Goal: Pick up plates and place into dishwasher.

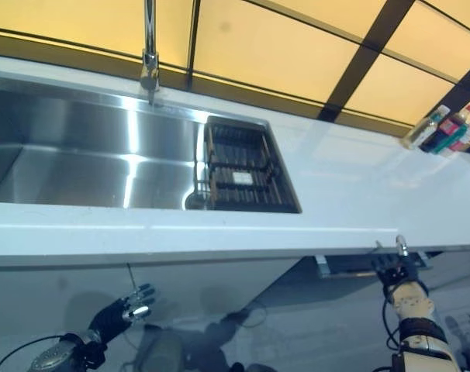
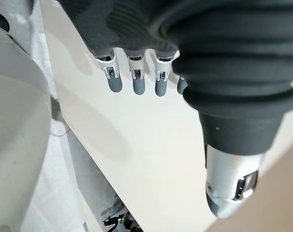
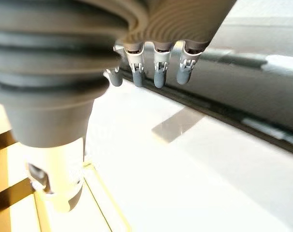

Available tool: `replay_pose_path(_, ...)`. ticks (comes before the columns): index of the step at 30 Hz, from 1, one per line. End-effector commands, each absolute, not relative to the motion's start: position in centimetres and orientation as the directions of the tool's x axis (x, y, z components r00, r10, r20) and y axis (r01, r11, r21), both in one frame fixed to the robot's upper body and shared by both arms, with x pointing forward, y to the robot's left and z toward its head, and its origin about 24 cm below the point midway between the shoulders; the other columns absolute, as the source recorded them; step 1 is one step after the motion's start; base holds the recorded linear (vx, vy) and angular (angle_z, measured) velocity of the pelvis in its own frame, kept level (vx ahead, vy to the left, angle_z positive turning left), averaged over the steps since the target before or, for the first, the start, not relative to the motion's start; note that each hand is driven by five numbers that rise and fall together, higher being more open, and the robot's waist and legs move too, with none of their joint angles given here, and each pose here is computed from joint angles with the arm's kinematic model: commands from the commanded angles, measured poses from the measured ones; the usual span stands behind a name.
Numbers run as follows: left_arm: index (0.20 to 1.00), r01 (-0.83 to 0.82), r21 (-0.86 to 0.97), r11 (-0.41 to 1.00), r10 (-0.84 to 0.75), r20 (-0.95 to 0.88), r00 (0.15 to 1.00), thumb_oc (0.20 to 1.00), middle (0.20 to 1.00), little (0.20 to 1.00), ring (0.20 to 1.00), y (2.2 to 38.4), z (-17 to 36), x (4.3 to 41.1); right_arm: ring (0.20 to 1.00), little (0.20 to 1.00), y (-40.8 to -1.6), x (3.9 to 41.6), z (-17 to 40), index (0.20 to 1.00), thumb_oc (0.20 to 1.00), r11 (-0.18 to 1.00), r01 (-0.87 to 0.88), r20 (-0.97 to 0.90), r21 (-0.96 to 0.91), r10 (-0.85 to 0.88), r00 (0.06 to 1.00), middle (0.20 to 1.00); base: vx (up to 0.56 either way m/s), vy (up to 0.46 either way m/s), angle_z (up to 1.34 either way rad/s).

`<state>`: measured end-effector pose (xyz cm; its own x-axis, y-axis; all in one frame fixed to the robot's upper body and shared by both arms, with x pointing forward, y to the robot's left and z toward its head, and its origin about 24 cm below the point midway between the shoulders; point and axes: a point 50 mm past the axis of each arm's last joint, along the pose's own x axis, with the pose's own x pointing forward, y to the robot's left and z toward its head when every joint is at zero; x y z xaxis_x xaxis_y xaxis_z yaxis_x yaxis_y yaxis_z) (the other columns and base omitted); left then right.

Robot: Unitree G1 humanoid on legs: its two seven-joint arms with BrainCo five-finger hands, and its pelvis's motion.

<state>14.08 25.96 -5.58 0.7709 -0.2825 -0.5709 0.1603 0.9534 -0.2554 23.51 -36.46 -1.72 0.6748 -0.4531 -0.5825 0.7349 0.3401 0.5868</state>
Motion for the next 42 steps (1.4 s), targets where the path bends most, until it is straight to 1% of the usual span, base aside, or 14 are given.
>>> replay_pose_path(1, 1.0, 0.231, -0.274, 0.934, -0.338, -0.465, 0.818, 1.0, 1.0, 1.0, 1.0, 24.5, -4.8, 14.8, 1.0, 1.0, -39.1, 24.9, 2.5, 1.0, 1.0, 0.408, 0.689, -0.449, 0.599, -0.54, 0.711, 1.0, -0.02, 0.077, -0.06)
replay_pose_path(8, 1.0, 0.225, -0.31, 0.924, -0.345, -0.416, 0.841, 1.0, 1.0, 1.0, 1.0, 23.5, -4.8, 15.4, 1.0, 1.0, -40.3, 25.3, 4.9, 1.0, 1.0, 0.463, 0.693, -0.354, 0.553, -0.623, 0.698, 1.0, -0.03, 0.101, -0.02)
replay_pose_path(13, 1.0, 0.186, -0.338, 0.923, -0.315, -0.381, 0.869, 1.0, 1.0, 1.0, 1.0, 22.9, -4.8, 15.9, 1.0, 1.0, -40.9, 26.4, 10.0, 1.0, 1.0, 0.524, 0.709, -0.136, 0.472, -0.751, 0.646, 1.0, -0.03, 0.098, -0.1)
replay_pose_path(16, 1.0, 0.159, -0.358, 0.92, -0.292, -0.357, 0.887, 1.0, 1.0, 1.0, 1.0, 22.7, -4.8, 15.9, 1.0, 1.0, -40.7, 26.2, 13.0, 1.0, 1.0, 0.54, 0.749, 0.031, 0.385, -0.818, 0.574, 1.0, -0.04, 0.083, -0.04)
replay_pose_path(19, 1.0, 0.143, -0.375, 0.916, -0.278, -0.337, 0.899, 1.0, 1.0, 1.0, 1.0, 22.5, -4.9, 15.9, 1.0, 1.0, -40.7, 25.3, 13.7, 1.0, 1.0, 0.505, 0.781, 0.088, 0.367, -0.855, 0.511, 1.0, -0.05, 0.082, -0.18)
replay_pose_path(24, 1.0, 0.135, -0.391, 0.911, -0.267, -0.307, 0.913, 1.0, 1.0, 1.0, 1.0, 22.0, -4.9, 16.1, 1.0, 1.0, -40.8, 23.5, 13.7, 1.0, 1.0, 0.401, 0.844, 0.142, 0.357, -0.916, 0.375, 1.0, -0.05, 0.054, -0.07)
replay_pose_path(29, 1.0, 0.119, -0.4, 0.909, -0.25, -0.293, 0.923, 1.0, 1.0, 1.0, 1.0, 22.0, -4.9, 16.0, 1.0, 1.0, -39.9, 22.5, 15.0, 1.0, 1.0, 0.311, 0.882, 0.249, 0.354, -0.94, 0.232, 1.0, -0.03, 0.038, -0.06)
replay_pose_path(30, 1.0, 0.114, -0.405, 0.907, -0.245, -0.288, 0.926, 1.0, 1.0, 1.0, 1.0, 22.0, -4.8, 16.0, 1.0, 1.0, -39.5, 22.3, 15.2, 1.0, 1.0, 0.303, 0.885, 0.28, 0.352, -0.937, 0.209, 1.0, -0.02, 0.042, -0.1)
replay_pose_path(32, 1.0, 0.102, -0.414, 0.905, -0.233, -0.279, 0.932, 1.0, 1.0, 1.0, 1.0, 22.0, -4.9, 15.8, 1.0, 1.0, -38.6, 22.1, 15.5, 1.0, 1.0, 0.315, 0.877, 0.325, 0.364, -0.925, 0.197, 1.0, -0.02, 0.044, -0.08)
replay_pose_path(33, 1.0, 0.099, -0.416, 0.904, -0.229, -0.276, 0.934, 1.0, 1.0, 1.0, 1.0, 21.9, -4.9, 15.7, 1.0, 1.0, -38.2, 22.1, 15.6, 1.0, 1.0, 0.326, 0.871, 0.34, 0.367, -0.919, 0.201, 1.0, -0.02, 0.045, -0.03)
replay_pose_path(35, 1.0, 0.083, -0.425, 0.902, -0.208, -0.256, 0.944, 1.0, 1.0, 1.0, 1.0, 21.8, -4.8, 15.6, 1.0, 1.0, -36.5, 22.2, 15.9, 1.0, 1.0, 0.423, 0.826, 0.41, 0.373, -0.874, 0.262, 1.0, -0.03, 0.052, 0.0)
replay_pose_path(37, 1.0, 0.073, -0.423, 0.903, -0.187, -0.233, 0.954, 1.0, 1.0, 1.0, 1.0, 21.8, -4.7, 15.6, 1.0, 1.0, -34.5, 22.4, 15.7, 1.0, 1.0, 0.554, 0.738, 0.457, 0.385, -0.809, 0.37, 1.0, -0.03, 0.047, 0.0)
replay_pose_path(39, 1.0, 0.062, -0.425, 0.903, -0.161, -0.201, 0.966, 1.0, 1.0, 1.0, 1.0, 21.9, -4.5, 15.6, 1.0, 1.0, -32.1, 22.0, 15.1, 1.0, 1.0, 0.691, 0.611, 0.509, 0.386, -0.712, 0.484, 1.0, -0.04, 0.043, 0.0)
replay_pose_path(42, 1.0, 0.048, -0.426, 0.903, -0.125, -0.156, 0.98, 1.0, 1.0, 1.0, 1.0, 22.2, -4.0, 15.6, 1.0, 1.0, -30.1, 20.8, 14.7, 1.0, 1.0, 0.822, 0.447, 0.566, 0.353, -0.568, 0.597, 1.0, -0.04, 0.038, 0.01)
